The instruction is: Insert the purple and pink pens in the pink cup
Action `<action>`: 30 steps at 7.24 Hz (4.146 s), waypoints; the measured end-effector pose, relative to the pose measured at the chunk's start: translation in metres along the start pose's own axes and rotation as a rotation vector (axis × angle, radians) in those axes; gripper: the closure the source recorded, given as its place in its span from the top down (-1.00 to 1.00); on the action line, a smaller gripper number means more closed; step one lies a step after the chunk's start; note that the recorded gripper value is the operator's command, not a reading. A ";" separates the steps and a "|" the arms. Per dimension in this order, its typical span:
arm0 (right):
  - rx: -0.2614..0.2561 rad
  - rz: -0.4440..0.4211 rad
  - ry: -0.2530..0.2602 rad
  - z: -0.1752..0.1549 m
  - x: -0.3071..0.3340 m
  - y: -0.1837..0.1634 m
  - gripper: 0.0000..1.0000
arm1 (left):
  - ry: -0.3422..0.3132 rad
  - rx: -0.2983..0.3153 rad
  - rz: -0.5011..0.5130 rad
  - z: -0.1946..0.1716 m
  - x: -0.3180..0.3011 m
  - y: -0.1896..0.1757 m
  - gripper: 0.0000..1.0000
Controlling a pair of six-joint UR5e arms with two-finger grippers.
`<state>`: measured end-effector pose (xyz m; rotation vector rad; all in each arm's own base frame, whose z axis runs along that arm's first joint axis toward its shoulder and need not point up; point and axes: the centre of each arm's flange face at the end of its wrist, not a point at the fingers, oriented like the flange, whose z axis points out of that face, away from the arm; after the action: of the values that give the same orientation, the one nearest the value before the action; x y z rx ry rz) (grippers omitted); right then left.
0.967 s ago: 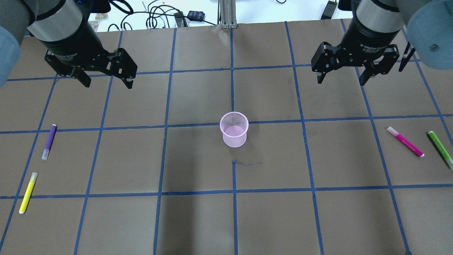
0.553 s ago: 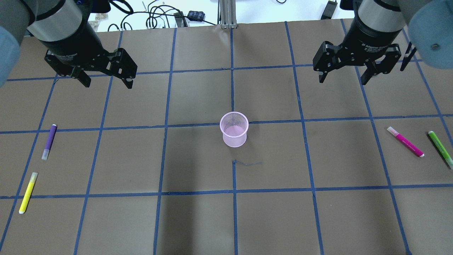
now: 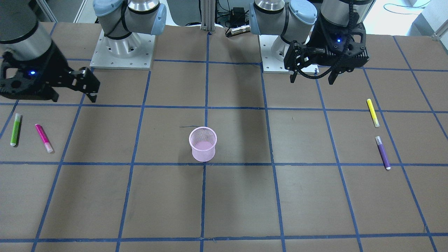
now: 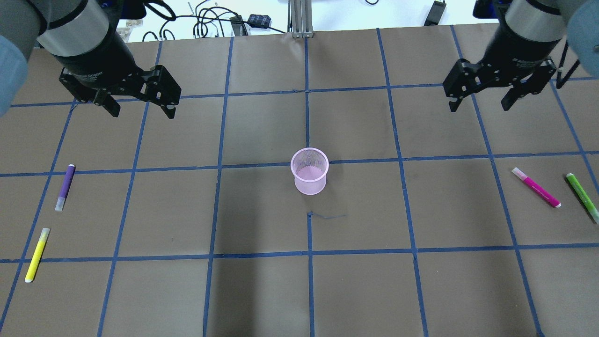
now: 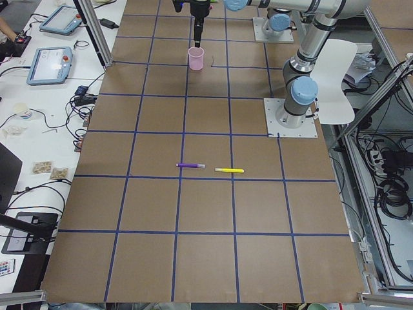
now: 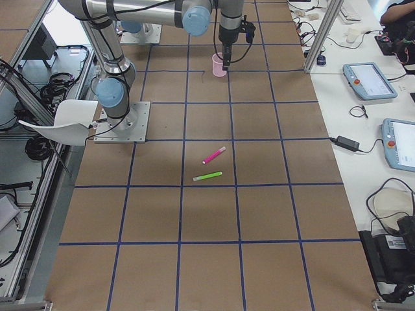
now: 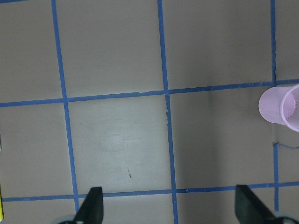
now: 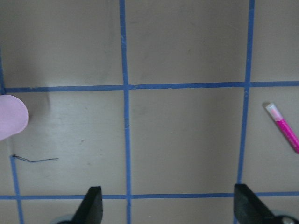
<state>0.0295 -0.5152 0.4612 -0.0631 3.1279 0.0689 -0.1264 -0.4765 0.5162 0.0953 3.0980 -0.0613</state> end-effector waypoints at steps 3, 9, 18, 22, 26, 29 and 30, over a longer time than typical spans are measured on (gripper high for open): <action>0.016 -0.295 0.038 0.035 0.117 -0.008 1.00 | 0.000 -0.100 -0.053 0.050 -0.040 -0.004 1.00; 0.028 -0.593 0.001 0.207 0.255 0.037 1.00 | 0.072 -0.237 -0.177 0.180 -0.241 -0.015 1.00; -0.018 -0.614 -0.057 0.281 0.264 0.061 0.01 | -0.022 -0.130 0.076 0.336 -0.395 -0.036 1.00; -0.071 -0.588 -0.009 0.282 0.273 0.062 -1.00 | 0.045 -0.098 0.120 0.368 -0.397 -0.041 0.70; -0.108 -0.567 0.055 0.254 0.278 0.062 -1.00 | 0.059 -0.112 0.071 0.369 -0.396 -0.040 -0.99; -0.119 -0.579 0.142 0.155 0.211 -0.009 -1.00 | 0.042 -0.112 0.026 0.364 -0.399 -0.042 -1.00; -0.140 -0.608 0.172 0.124 0.160 -0.037 -1.00 | 0.040 -0.111 0.017 0.362 -0.399 -0.042 -1.00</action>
<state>-0.1273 -0.5533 0.3337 -1.0544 3.1020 0.2836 0.2832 -0.5574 0.1734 0.1207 3.1317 0.1147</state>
